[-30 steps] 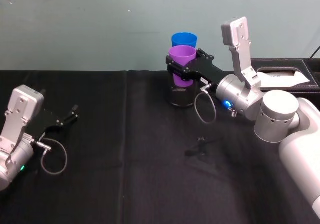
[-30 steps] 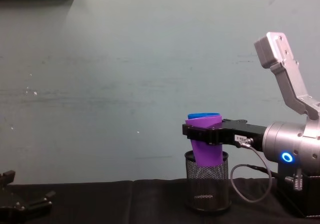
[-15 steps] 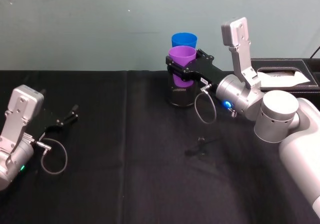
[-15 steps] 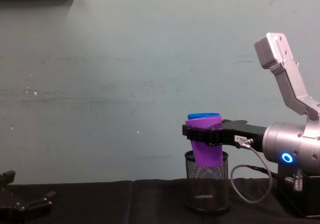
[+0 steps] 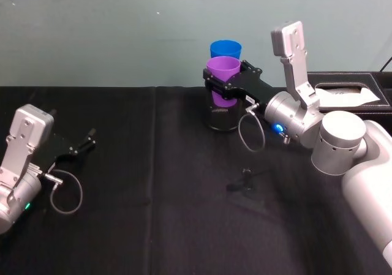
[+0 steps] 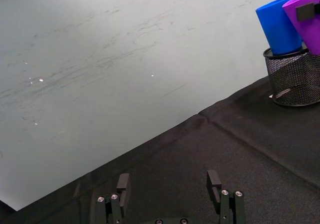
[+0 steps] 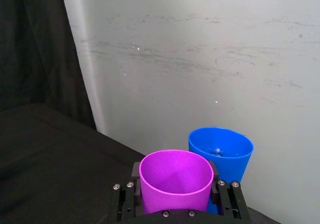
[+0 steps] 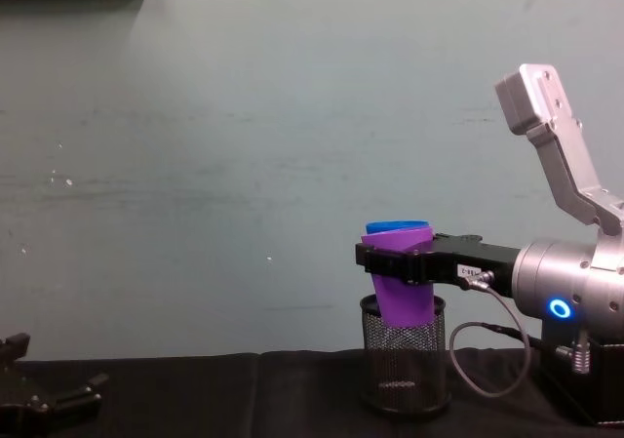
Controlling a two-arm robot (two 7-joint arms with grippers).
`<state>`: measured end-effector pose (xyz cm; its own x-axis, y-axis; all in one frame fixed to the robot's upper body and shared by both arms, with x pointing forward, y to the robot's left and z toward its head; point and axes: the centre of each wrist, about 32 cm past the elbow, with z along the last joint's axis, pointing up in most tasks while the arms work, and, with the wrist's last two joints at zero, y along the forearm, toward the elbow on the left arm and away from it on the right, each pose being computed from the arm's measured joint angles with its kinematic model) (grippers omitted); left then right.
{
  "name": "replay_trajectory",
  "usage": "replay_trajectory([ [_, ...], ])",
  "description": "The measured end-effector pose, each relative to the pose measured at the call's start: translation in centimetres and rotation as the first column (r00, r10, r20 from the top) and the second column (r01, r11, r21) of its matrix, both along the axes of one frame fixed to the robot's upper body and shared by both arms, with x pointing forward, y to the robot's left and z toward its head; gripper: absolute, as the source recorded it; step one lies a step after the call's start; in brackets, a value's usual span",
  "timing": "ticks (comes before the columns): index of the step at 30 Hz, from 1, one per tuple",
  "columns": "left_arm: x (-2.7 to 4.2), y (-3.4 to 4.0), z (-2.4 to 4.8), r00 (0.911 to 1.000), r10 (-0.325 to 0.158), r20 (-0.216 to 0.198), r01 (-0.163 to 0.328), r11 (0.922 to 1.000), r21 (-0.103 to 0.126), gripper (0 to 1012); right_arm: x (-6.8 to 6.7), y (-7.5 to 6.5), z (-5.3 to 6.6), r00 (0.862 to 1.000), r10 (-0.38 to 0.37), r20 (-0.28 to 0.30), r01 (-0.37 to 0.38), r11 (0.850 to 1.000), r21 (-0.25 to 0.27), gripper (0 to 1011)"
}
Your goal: Pick up one cup with a gripper and tap it against the other cup.
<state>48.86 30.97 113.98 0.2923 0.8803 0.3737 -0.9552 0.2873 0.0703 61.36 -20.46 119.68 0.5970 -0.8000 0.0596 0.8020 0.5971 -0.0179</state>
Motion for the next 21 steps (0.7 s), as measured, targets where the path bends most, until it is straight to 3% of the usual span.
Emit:
replay_trajectory([
  [21,0.0,0.0,0.0,1.0,0.0,0.0,0.0,1.0,0.0,1000,0.0,0.0,0.0,1.0,0.0,0.0,0.0,1.0,0.0,747],
])
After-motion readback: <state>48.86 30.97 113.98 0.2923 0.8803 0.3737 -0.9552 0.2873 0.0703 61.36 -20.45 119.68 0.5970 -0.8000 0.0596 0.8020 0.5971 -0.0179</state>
